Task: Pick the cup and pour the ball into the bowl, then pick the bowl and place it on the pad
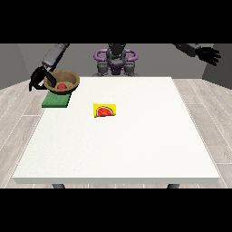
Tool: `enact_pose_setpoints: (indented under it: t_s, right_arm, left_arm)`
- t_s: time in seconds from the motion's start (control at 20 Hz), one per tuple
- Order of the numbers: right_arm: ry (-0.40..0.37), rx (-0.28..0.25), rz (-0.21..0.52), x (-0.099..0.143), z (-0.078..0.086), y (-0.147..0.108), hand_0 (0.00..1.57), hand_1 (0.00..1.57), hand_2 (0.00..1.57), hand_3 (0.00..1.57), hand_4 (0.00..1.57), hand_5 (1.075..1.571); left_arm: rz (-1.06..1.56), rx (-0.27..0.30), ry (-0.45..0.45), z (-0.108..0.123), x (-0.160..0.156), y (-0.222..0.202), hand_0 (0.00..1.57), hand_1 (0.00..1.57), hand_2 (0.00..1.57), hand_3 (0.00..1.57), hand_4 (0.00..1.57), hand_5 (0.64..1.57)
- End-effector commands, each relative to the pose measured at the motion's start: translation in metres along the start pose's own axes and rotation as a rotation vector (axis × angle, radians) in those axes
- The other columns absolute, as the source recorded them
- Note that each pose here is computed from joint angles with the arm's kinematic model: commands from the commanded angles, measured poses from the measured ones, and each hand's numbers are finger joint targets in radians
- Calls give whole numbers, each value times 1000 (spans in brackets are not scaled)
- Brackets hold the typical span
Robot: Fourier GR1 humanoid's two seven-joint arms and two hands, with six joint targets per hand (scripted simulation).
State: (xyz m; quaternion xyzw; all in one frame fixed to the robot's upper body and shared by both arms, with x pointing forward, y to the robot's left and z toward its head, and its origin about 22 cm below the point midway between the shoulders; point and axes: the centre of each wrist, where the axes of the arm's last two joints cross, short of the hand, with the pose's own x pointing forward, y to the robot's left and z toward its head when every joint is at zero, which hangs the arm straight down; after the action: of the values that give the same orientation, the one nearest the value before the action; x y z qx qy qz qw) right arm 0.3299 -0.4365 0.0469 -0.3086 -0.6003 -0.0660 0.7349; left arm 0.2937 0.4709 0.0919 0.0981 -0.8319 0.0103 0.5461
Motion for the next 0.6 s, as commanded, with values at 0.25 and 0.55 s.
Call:
enact_pose_setpoints:
  t_s: [0.25,0.55]
  right_arm:
    - [55,-169,-21,-1,-13,-57,1218,1218,1411,1299,0,1553]
    - [31,-52,-81,29,-26,-49,0,0,425,649,0,1460]
  left_arm:
    - [-2,14,-63,-1,18,25,0,0,0,0,1188,1558]
    - [20,14,-104,-21,35,28,0,0,0,0,1180,1551]
